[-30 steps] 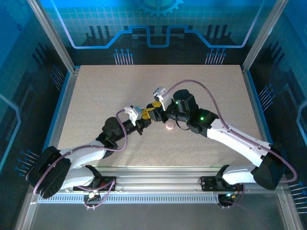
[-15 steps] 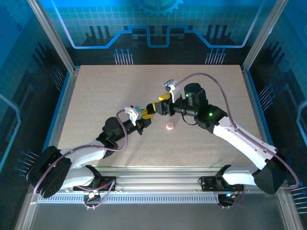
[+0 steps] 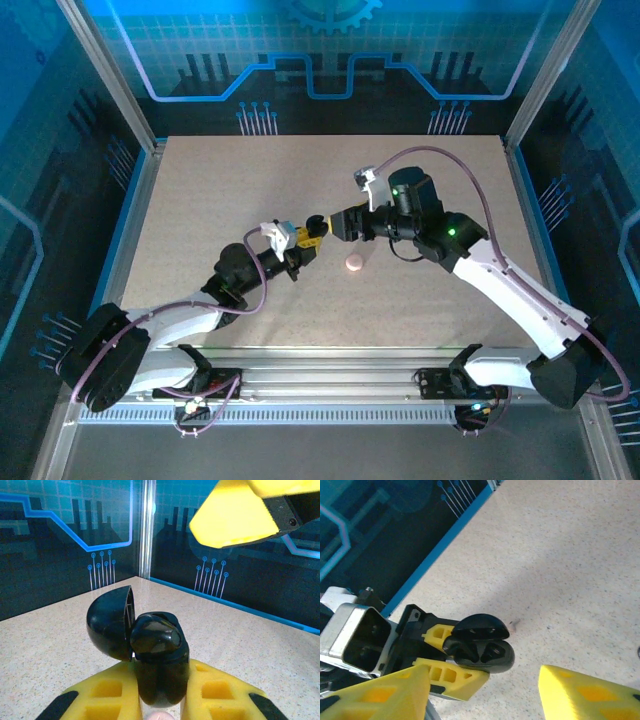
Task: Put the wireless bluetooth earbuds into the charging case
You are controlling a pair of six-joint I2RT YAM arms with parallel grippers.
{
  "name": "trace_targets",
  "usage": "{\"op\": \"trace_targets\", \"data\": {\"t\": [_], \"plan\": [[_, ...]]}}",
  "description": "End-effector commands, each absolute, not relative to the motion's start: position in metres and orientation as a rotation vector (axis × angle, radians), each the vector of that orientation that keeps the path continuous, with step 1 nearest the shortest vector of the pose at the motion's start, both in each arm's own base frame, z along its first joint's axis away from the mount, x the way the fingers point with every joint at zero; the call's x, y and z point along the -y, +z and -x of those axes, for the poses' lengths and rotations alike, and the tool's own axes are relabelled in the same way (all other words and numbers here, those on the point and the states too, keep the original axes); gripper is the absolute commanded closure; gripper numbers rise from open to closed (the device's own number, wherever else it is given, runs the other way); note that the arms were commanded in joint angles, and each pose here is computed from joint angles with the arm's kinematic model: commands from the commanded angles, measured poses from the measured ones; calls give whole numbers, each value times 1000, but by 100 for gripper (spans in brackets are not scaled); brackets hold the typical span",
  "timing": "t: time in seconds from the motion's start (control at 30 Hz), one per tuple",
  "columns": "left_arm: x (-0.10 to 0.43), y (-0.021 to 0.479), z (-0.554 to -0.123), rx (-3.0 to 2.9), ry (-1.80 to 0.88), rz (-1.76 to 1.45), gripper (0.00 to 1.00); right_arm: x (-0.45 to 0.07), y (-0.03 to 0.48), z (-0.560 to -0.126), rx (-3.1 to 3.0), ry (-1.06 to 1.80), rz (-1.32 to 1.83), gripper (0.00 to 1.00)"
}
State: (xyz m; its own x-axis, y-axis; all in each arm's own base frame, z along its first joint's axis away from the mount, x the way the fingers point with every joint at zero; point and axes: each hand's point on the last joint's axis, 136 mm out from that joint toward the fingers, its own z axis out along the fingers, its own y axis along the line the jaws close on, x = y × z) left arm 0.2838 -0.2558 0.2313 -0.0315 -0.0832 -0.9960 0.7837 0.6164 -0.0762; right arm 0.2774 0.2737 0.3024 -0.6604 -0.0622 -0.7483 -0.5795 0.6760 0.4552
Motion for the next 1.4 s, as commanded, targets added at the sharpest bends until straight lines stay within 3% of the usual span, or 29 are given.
{"op": "trace_targets", "data": {"t": [0.0, 0.17, 1.37], "plan": [[262, 249, -283, -1391, -794, -645, 88, -271, 298, -278, -2244, 876, 427, 31], [262, 250, -281, -1390, -791, -656, 88, -288, 297, -276, -2264, 951, 465, 21], [260, 246, -272, -1377, -718, -747, 88, -311, 265, -279, -2427, 907, 560, 13]]}}
